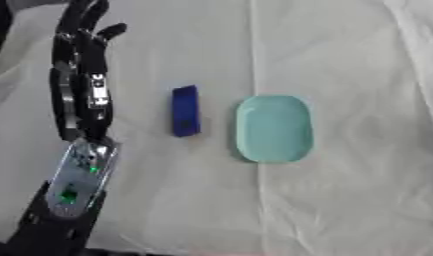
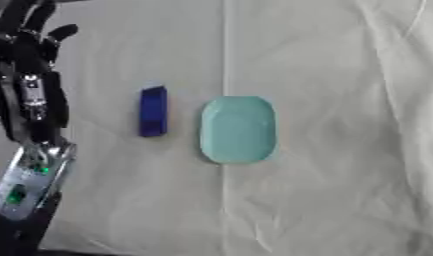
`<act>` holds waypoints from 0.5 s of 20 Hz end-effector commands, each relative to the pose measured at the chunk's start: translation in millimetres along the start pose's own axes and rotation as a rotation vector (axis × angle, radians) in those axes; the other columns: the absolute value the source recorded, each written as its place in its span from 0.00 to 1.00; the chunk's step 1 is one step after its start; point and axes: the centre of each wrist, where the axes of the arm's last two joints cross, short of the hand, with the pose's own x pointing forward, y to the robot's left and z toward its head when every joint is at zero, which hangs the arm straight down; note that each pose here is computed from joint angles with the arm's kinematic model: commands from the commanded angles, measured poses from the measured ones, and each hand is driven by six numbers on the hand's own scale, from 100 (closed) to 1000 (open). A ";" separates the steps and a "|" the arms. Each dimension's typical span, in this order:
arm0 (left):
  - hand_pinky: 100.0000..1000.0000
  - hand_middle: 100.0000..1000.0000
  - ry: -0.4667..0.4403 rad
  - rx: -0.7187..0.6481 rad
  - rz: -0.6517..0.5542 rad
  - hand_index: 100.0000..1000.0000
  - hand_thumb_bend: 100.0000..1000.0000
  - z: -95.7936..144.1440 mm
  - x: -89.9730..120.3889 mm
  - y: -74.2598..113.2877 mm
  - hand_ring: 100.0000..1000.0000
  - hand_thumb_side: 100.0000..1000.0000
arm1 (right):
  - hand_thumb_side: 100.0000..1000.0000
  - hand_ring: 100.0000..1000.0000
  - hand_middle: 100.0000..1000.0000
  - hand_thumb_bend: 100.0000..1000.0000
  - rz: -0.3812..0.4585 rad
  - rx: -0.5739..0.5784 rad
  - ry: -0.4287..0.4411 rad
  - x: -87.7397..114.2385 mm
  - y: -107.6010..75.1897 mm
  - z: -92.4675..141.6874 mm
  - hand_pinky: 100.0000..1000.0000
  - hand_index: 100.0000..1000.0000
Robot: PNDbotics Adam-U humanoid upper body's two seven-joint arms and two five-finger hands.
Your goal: Pick up objects on the table and place them in the box.
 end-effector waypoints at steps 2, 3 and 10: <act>0.69 0.86 -0.036 -0.270 -0.107 0.91 0.00 -13.4 4.8 19.3 0.87 0.56 | 0.40 0.91 1.00 0.00 0.012 0.017 -0.011 5.4 -5.1 -3.8 0.84 0.92; 0.68 0.83 -0.033 -0.356 -0.151 0.91 0.29 -16.6 5.2 24.3 0.86 0.37 | 0.40 0.91 1.00 0.00 0.012 0.020 -0.009 5.3 -5.1 -3.6 0.84 0.92; 0.67 0.79 -0.027 -0.806 -0.502 0.88 0.57 -46.2 10.4 46.6 0.83 0.30 | 0.40 0.91 0.99 0.00 0.007 0.035 0.008 5.0 -4.6 -2.6 0.84 0.91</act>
